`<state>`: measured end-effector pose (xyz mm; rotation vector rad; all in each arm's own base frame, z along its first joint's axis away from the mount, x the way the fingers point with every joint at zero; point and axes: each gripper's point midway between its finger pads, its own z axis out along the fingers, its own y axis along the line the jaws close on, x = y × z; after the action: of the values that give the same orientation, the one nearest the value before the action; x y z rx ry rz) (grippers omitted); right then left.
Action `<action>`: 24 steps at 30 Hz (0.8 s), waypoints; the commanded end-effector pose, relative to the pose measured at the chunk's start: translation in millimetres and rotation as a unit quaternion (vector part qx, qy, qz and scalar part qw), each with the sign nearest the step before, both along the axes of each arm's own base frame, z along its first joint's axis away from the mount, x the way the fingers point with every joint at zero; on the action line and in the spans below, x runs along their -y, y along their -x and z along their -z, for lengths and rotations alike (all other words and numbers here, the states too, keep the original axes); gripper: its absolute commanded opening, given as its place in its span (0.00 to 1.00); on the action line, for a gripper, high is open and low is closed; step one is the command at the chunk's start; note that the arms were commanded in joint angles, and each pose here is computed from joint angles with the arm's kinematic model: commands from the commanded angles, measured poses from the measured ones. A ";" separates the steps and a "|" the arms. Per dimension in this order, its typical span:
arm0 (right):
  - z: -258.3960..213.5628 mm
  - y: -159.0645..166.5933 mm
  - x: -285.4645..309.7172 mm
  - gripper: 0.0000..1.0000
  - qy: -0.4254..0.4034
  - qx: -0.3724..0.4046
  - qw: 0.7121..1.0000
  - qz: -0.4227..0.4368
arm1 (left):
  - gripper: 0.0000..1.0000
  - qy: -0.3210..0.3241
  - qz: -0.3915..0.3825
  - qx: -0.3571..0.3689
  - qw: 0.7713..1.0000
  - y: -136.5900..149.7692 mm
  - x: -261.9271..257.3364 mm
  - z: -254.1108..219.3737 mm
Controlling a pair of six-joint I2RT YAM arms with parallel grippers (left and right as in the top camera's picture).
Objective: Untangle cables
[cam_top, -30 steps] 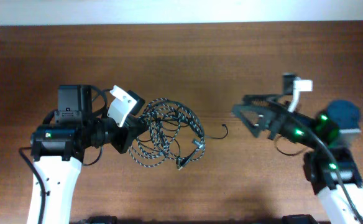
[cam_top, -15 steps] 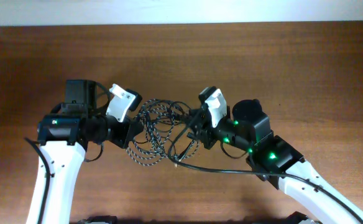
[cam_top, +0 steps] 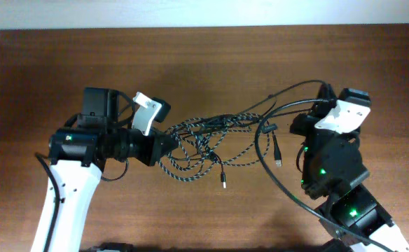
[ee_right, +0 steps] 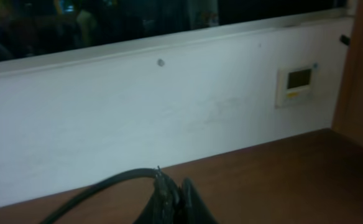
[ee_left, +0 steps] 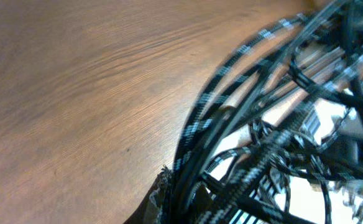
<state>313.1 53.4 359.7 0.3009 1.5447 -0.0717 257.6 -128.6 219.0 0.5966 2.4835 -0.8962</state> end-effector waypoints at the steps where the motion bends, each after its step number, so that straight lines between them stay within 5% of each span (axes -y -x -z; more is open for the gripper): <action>1: -33.5 63.8 135.5 0.04 -0.025 0.047 0.948 0.313 | 0.05 -0.256 -0.364 -0.097 0.890 -12.5 -135.5 48.6; 4: -32.1 67.2 144.9 0.04 -0.021 0.043 0.942 0.332 | 0.00 -0.253 -0.531 -0.118 0.800 -9.4 -174.7 45.5; 7: -27.8 62.1 143.0 0.05 -0.014 0.033 0.943 0.330 | 0.00 -0.235 -0.580 -0.138 0.767 -2.8 -201.6 46.1; 9: -18.8 52.1 139.7 0.19 -0.002 0.016 0.944 0.329 | 0.00 -0.221 -0.584 -0.145 0.767 -2.4 -202.7 46.9; 12: -1.5 31.0 130.5 0.65 0.022 -0.016 0.946 0.323 | 0.00 -0.223 -0.583 -0.148 0.767 -1.2 -202.5 49.1; 15: 10.1 8.3 97.6 0.85 0.038 -0.036 0.966 0.254 | 0.00 -0.218 -0.579 -0.153 0.771 -0.9 -199.2 51.5; 16: 18.7 -4.0 76.0 0.91 0.049 -0.053 0.979 0.192 | 0.00 -0.200 -0.557 -0.155 0.791 -5.3 -189.4 51.8; 17: 42.5 -18.8 39.8 0.99 0.040 -0.091 0.992 0.080 | 0.00 -0.175 -0.496 -0.139 0.839 -16.9 -171.8 49.2; 18: 71.5 -22.6 12.9 1.00 -0.026 -0.132 0.991 -0.003 | 0.00 -0.127 -0.392 -0.100 0.906 -32.7 -140.9 40.1; 20: 101.5 -16.2 -40.9 0.99 -0.083 -0.201 0.963 -0.159 | 0.00 -0.047 -0.219 -0.021 0.974 -41.6 -92.5 17.8; 24: 104.3 20.8 -122.6 0.99 -0.131 -0.245 0.874 -0.398 | 0.00 0.025 -0.080 0.059 0.995 -35.8 -56.4 -6.8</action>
<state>318.6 129.1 249.2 0.0078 2.0542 0.4466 297.7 -44.2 203.5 0.1386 2.5306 -0.6726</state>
